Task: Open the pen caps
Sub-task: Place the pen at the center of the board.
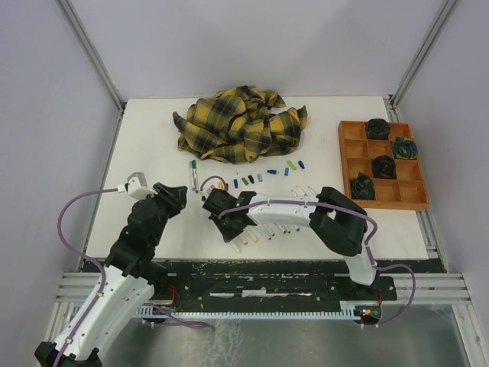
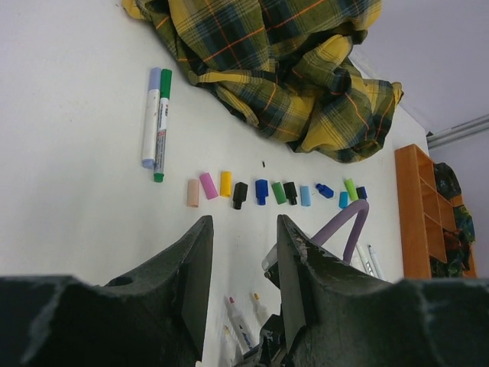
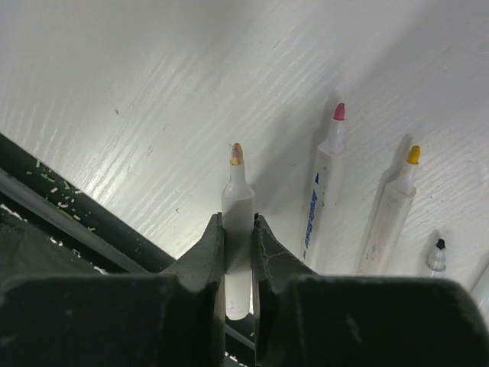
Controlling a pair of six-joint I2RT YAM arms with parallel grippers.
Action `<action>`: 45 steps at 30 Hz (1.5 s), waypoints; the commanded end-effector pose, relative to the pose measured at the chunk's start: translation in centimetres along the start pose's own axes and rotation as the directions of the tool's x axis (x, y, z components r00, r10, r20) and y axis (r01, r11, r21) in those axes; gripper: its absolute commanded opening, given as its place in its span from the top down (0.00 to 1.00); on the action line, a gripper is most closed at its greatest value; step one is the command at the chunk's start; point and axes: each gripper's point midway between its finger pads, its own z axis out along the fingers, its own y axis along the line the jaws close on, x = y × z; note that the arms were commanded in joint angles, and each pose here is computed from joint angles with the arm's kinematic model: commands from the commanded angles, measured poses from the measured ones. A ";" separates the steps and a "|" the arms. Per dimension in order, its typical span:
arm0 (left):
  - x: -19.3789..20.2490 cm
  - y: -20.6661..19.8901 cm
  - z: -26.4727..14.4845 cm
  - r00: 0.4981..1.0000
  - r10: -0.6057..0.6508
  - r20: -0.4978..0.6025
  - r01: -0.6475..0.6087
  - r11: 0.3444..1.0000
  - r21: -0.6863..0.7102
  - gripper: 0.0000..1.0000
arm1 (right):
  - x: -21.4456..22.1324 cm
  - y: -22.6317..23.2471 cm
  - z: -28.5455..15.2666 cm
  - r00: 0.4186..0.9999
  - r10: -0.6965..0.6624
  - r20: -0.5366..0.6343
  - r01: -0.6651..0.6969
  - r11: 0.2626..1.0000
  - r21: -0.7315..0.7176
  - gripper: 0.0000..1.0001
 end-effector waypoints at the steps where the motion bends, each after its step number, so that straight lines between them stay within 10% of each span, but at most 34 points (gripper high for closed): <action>1: -0.2 0.1 -0.1 0.999 0.033 0.017 -0.033 0.999 0.010 0.55 | -1.3 -0.6 -0.3 0.999 0.016 0.037 -0.019 0.997 0.068 0.80; 19: -0.1 -0.4 -0.6 1.000 0.018 0.005 -0.019 0.999 0.043 0.55 | -2.3 0.1 -1.6 0.998 -0.030 0.053 0.028 0.999 0.036 0.69; 34: 1.2 -1.2 0.8 0.995 0.087 -0.048 -0.083 0.993 0.080 0.49 | -8.0 0.1 -11.4 0.959 -0.116 0.257 0.151 0.981 -0.123 0.70; 45: 5.3 0.6 7.5 0.904 0.308 -0.297 -0.338 0.940 -0.053 0.35 | -6.8 -5.3 -19.7 0.872 -0.297 0.390 0.458 0.776 -0.434 0.70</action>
